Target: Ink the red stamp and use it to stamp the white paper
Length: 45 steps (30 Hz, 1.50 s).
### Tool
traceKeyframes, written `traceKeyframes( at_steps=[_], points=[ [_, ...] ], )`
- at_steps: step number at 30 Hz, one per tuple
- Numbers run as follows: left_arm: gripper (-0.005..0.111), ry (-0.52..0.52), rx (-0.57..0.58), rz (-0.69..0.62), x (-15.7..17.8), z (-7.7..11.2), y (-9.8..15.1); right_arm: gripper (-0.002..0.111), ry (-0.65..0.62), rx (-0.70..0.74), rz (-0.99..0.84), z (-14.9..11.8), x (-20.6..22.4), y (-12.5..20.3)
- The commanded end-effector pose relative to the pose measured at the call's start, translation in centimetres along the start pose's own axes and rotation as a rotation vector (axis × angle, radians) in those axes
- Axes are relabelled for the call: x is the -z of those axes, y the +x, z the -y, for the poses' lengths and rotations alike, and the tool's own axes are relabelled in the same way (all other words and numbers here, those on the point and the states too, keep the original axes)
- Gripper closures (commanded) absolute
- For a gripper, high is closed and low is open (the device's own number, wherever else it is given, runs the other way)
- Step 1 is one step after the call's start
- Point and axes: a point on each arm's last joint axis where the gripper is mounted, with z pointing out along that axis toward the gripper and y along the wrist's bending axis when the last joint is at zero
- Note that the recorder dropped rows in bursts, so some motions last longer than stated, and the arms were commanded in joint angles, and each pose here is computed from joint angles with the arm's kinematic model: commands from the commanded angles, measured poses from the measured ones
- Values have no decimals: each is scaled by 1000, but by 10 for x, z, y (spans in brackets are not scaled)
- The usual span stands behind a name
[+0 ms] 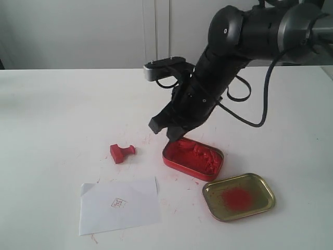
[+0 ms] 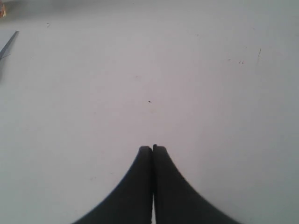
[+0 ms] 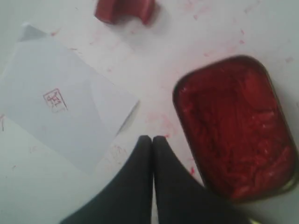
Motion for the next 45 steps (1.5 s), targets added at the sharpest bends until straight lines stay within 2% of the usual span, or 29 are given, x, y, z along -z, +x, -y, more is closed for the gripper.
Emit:
traceKeyframes(
  at_steps=[1, 10, 24, 30, 37, 45],
  points=[
    [107, -3, 3, -12, -1, 0, 3, 108, 69, -161, -47, 18, 11, 8],
    [107, -3, 3, -12, -1, 0, 3, 108, 98, -445, -100, 58, 27, 26],
    [107, -3, 3, -12, -1, 0, 3, 108, 217, -536, -231, 101, 45, 55],
    [107, -3, 3, -12, -1, 0, 3, 108, 243, -582, -207, 117, 59, 64],
    [107, -3, 3, -12, -1, 0, 3, 108, 330, -594, -167, 125, 86, 73],
    [107, -3, 3, -12, -1, 0, 3, 108, 374, -654, -97, 136, 118, 87]
  ],
)
